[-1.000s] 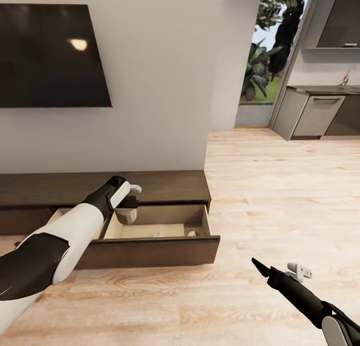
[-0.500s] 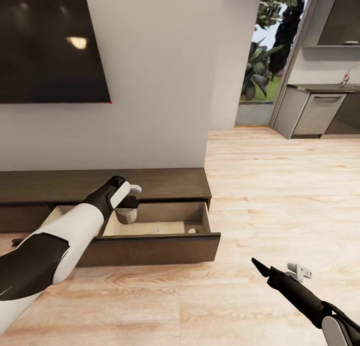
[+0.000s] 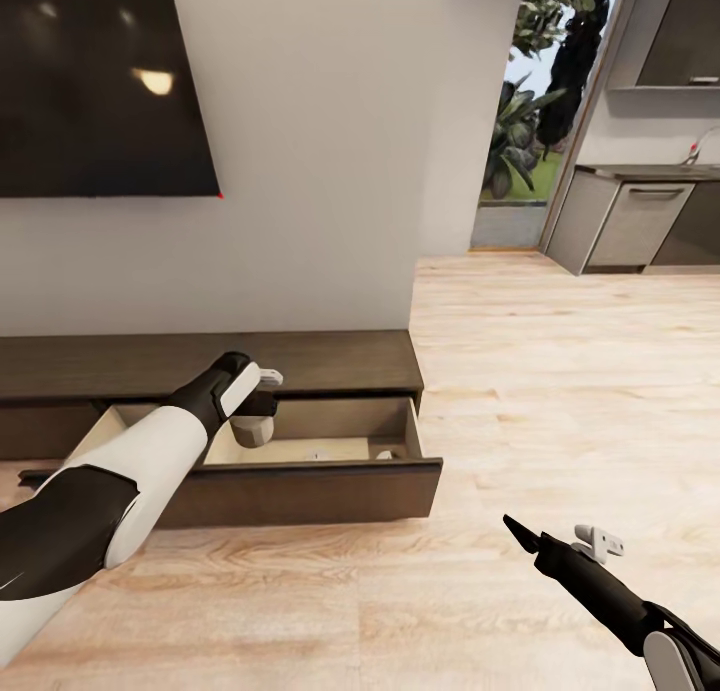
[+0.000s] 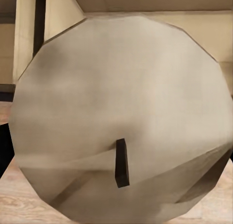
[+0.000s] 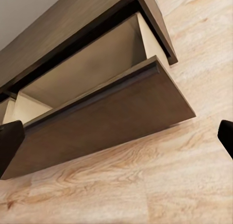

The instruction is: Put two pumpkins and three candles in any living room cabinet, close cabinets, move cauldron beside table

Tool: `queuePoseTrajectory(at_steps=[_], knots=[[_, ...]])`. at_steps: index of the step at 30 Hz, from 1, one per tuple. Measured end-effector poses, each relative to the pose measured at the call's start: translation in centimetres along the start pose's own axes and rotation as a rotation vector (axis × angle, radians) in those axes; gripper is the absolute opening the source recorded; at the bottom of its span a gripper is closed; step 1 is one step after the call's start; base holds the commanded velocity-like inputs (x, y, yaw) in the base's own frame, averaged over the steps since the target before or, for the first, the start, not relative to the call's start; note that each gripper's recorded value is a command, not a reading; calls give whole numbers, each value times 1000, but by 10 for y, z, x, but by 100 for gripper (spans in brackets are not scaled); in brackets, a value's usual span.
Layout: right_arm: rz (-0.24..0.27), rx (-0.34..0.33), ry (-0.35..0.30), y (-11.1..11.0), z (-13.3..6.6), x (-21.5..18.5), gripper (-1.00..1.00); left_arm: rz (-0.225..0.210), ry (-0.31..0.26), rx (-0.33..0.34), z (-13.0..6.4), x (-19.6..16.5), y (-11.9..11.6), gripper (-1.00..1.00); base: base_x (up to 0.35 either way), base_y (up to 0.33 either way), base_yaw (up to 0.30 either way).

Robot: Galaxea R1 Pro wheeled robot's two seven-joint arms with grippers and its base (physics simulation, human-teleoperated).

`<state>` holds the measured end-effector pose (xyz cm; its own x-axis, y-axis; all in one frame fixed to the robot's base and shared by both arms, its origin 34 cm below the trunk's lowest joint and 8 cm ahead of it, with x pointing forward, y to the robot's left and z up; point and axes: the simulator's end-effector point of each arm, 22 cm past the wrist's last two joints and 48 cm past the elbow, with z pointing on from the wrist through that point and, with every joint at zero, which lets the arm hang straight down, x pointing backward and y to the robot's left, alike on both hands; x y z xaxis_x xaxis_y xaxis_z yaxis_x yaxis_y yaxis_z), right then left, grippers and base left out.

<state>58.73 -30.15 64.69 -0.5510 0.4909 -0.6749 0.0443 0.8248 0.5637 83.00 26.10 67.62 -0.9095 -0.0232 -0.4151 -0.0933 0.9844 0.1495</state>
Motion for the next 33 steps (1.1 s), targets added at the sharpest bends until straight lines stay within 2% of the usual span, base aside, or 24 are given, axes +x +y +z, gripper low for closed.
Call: queuePoseTrajectory(at_steps=[10,16,24,33], knots=[[0,0,0,-11,7,15,100,-1,1,1,17,12,-3,-100,0,0,0],[1,-1,-1,-11,7,15,100,0,0,0,17,12,-3,-100,0,0,0],[1,-1,-2,-21,12,27,100,0,0,1,30,21,-5,-100,0,0,0],[1,-1,-2,-21,12,27,100,1,-1,0,30,21,-5,-100,3,0,0]])
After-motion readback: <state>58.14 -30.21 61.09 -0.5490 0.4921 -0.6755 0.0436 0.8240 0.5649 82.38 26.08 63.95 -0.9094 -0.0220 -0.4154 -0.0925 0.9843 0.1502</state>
